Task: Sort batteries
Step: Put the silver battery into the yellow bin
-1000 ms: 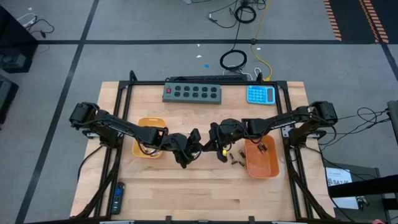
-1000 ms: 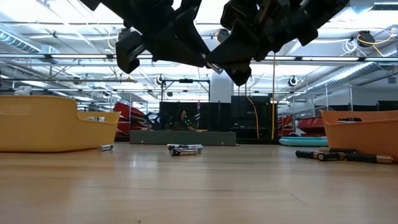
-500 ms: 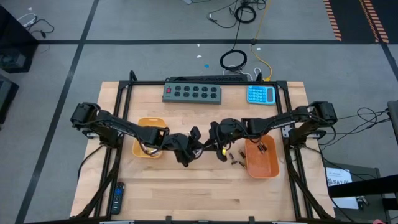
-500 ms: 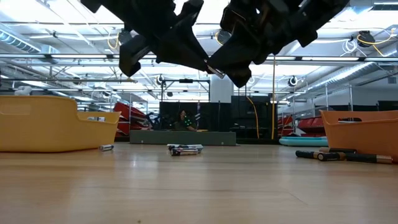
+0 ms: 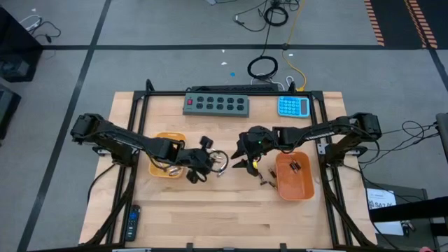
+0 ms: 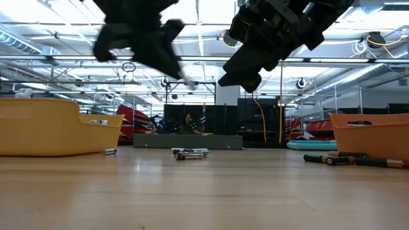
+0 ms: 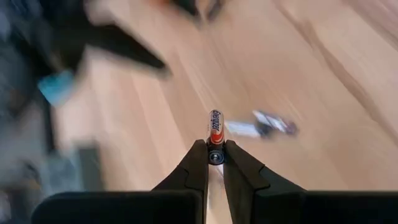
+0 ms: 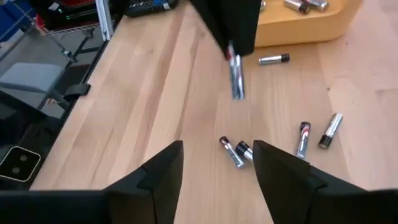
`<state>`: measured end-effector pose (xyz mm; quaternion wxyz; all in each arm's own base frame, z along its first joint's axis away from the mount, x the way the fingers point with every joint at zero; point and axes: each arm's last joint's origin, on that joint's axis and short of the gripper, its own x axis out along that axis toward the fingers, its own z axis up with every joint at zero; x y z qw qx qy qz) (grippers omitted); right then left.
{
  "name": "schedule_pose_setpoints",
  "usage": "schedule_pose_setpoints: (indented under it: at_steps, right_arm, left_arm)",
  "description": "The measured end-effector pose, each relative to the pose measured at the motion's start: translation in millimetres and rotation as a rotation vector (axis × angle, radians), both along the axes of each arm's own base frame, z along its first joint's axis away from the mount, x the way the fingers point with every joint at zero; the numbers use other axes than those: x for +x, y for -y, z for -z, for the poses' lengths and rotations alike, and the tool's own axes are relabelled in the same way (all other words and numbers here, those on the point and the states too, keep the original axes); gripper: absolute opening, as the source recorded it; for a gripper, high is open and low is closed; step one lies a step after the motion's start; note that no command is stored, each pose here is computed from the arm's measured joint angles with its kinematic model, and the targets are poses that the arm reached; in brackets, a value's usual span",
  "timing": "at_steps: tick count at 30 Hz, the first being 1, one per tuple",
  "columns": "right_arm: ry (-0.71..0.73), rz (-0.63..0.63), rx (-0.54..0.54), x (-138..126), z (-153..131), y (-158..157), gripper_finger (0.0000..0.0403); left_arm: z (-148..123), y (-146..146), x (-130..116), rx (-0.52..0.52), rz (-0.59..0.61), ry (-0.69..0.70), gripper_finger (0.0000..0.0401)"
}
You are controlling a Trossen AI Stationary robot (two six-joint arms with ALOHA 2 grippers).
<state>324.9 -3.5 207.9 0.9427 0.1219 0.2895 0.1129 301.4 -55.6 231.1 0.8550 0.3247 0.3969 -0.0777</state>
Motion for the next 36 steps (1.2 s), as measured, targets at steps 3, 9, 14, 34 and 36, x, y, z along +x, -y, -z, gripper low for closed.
schedule_pose_setpoints:
  at_steps: [3,9,14,34,36]
  right_arm:
    - [-0.002,-0.007,-0.022,-1.2,3.8,1.8,0.0176]
    - [0.106,0.025,-0.044,-4.0,11.2,10.9,0.0168]
    - [0.236,0.052,-0.059,-8.5,17.1,15.1,0.0167]
    - [0.168,0.049,-0.097,-11.4,25.1,19.9,0.0167]
    - [0.167,0.041,-0.096,-11.3,25.2,17.3,0.0167]
  left_arm:
    - [-7.4,-2.3,-14.4,-0.122,-0.149,-0.029,0.0033]
    - [-13.8,-7.6,-47.9,-0.353,-0.467,-0.182,0.0033]
    - [-11.4,-11.4,-72.6,-0.424,-0.707,-0.354,0.0033]
    - [-7.7,-16.6,-83.4,-0.457,-0.865,-0.474,0.0041]
    - [-7.7,-16.3,-83.4,-0.459,-0.858,-0.478,0.0041]
